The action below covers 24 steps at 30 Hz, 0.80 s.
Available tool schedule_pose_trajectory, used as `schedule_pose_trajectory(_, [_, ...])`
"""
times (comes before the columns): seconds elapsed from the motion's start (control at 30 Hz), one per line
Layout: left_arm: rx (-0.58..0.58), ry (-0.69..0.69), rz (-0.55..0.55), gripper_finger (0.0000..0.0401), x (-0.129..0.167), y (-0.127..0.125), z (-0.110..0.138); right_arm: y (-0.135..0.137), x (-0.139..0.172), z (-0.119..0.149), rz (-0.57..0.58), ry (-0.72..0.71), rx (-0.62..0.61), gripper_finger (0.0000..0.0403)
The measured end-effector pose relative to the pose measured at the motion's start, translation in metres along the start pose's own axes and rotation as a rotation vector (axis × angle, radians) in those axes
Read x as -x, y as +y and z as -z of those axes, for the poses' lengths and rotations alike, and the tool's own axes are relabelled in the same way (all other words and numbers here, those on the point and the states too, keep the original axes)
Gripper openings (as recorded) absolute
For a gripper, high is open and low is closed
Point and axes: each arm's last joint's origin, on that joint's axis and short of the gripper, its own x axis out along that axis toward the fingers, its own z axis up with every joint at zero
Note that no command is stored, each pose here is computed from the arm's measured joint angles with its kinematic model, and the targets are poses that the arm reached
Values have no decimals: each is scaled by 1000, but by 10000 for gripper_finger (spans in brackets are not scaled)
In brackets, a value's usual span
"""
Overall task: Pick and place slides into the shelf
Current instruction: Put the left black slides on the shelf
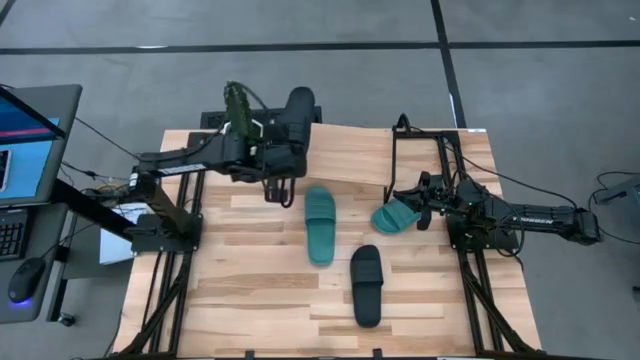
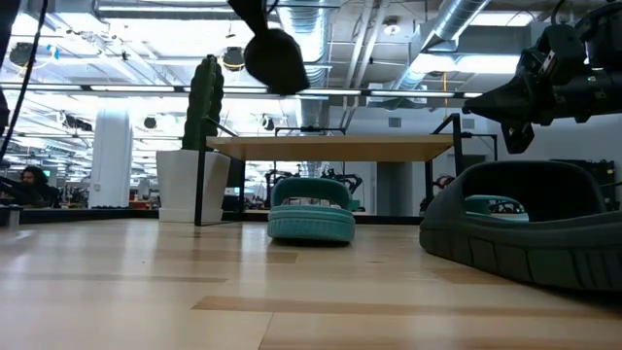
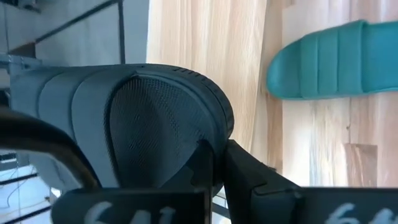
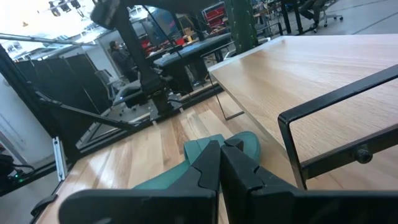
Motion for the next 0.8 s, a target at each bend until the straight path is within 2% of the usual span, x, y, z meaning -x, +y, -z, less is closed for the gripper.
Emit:
schedule_pose_trajectory(0.17, [37,87,21,0,-19,-5,-3,0,0,0,0,0,0,0])
schedule_pose_trajectory(0.37, [98,161,30,0,-22,-8,2,0,0,0,0,0,0,0])
schedule_pose_trajectory(0.53, [89,172,38,0,-17,-14,3,0,0,0,0,1,0,0])
schedule_pose_trajectory(0.8, [-1,148,84,0,-12,-24,0,-1,0,2,7,18,-1,0])
